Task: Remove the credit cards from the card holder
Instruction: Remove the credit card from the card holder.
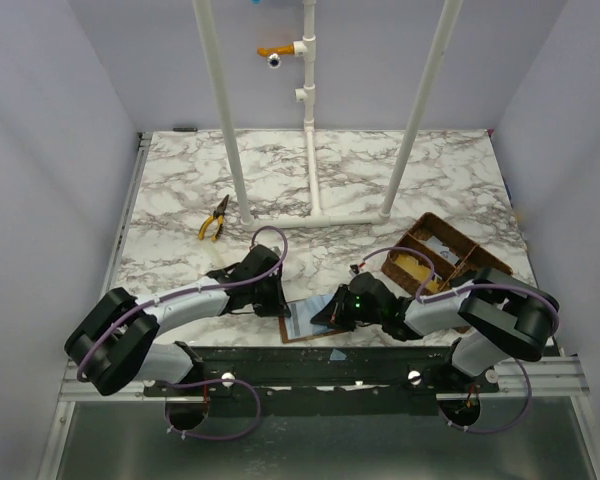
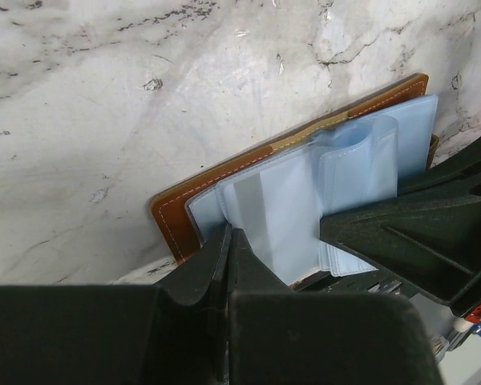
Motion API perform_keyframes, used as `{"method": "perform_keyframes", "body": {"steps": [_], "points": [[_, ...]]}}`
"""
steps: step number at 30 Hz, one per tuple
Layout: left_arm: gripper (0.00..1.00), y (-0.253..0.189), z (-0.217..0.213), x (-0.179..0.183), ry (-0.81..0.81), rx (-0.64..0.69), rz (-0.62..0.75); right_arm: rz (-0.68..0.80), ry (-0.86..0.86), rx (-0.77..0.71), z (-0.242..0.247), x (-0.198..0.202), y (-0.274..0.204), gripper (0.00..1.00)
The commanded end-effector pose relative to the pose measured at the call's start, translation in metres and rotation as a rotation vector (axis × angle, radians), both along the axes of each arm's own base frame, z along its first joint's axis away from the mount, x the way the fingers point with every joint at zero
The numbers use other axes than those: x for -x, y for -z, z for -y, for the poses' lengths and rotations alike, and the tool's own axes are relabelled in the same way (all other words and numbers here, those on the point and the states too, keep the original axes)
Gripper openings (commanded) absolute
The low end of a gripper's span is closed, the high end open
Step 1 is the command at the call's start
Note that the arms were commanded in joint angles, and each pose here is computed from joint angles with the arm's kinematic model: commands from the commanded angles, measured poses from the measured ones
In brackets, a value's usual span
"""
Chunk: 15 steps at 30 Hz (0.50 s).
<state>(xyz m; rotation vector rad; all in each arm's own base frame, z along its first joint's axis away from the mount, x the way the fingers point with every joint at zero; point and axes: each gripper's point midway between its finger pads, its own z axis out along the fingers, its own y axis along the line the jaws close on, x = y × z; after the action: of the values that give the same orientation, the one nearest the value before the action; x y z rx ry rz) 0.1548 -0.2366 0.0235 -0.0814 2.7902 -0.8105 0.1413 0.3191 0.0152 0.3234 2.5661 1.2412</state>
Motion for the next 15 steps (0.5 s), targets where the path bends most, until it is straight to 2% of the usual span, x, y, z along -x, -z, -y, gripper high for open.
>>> {"method": "perform_keyframes", "body": {"steps": [1,7,11,15], "points": [[0.0,0.011,0.008,0.007,0.023,0.0,-0.058,-0.027,-0.011,0.133,0.017,0.008,0.021,0.08],[0.0,0.029,-0.006,0.01,-0.014,-0.093,-0.095,0.082,0.05,0.219,0.031,-0.013,-0.011,0.34],[0.0,0.03,-0.007,0.008,-0.019,-0.11,-0.096,0.146,0.096,0.348,0.053,-0.025,-0.026,0.43],[0.0,0.029,-0.006,0.007,-0.014,-0.108,-0.094,0.212,0.122,0.386,0.062,-0.035,-0.053,0.47]]}}
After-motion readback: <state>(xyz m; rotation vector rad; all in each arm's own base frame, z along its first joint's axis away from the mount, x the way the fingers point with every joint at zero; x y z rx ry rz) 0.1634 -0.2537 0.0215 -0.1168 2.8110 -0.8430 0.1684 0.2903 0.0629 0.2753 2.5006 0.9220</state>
